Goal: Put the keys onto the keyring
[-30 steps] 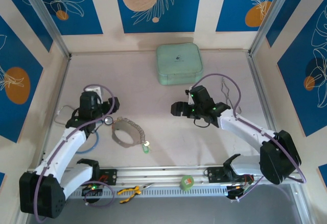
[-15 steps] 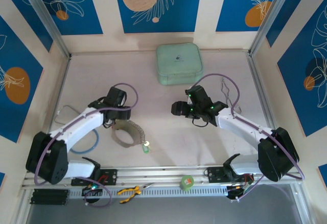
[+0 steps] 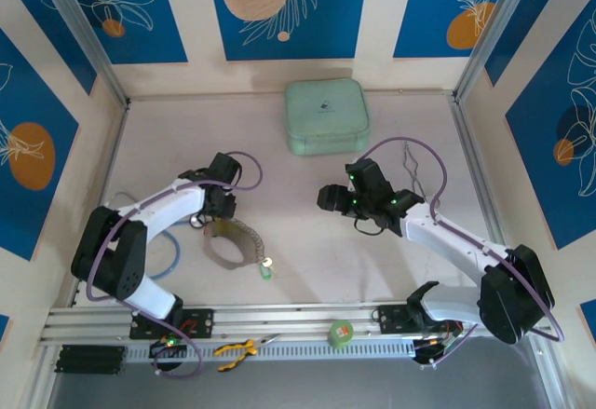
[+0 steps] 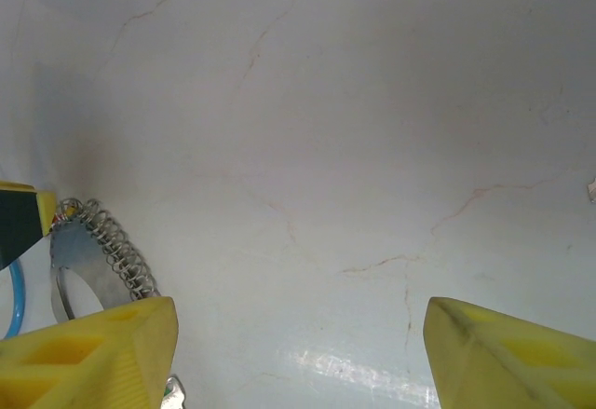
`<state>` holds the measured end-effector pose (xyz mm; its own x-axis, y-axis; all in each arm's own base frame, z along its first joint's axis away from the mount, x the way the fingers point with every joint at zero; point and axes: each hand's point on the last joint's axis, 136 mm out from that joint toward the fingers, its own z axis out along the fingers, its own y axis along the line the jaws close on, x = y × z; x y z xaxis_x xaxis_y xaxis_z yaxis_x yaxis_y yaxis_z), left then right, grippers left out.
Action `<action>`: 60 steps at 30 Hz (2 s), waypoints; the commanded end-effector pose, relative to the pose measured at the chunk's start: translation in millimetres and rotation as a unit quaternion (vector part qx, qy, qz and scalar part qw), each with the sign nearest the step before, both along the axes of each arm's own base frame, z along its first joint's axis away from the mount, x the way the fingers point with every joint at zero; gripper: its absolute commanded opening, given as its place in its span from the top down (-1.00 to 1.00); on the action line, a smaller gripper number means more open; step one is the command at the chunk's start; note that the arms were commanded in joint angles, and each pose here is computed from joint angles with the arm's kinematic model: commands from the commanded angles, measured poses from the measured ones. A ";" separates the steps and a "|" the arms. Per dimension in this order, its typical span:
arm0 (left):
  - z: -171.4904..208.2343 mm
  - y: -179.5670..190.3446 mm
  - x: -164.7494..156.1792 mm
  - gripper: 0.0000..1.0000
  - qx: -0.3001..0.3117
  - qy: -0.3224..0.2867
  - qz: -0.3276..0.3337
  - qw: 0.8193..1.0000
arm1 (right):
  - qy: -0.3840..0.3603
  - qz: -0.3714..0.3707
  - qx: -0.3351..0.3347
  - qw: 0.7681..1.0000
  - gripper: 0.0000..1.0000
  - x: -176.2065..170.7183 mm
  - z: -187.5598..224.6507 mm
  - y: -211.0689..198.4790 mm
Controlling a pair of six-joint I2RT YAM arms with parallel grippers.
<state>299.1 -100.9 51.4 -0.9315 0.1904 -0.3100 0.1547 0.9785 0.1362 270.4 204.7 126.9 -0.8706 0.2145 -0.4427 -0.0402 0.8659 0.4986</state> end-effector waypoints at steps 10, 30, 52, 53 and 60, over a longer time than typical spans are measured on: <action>-5.7 3.9 -4.2 0.40 0.001 0.022 0.012 1.000 | 0.010 -0.010 -0.004 1.000 -0.39 -6.5 -5.0 -4.5; -12.9 2.5 -13.7 0.84 -0.010 0.046 0.033 0.998 | 0.014 -0.020 -0.003 1.000 -0.37 -8.0 -5.2 -7.8; 12.5 -75.7 -5.1 1.00 -0.165 -0.037 -0.088 0.982 | 0.016 -0.022 -0.008 1.000 -0.27 -6.1 -6.1 -9.1; 13.2 -80.8 -5.7 1.00 -0.170 -0.041 -0.098 0.980 | 0.016 -0.020 -0.008 1.000 -0.25 -6.3 -5.9 -8.6; 19.6 -104.1 -13.4 1.00 -0.224 -0.060 -0.149 0.961 | 0.034 -0.013 -0.020 0.999 -0.18 -8.4 -14.2 -8.0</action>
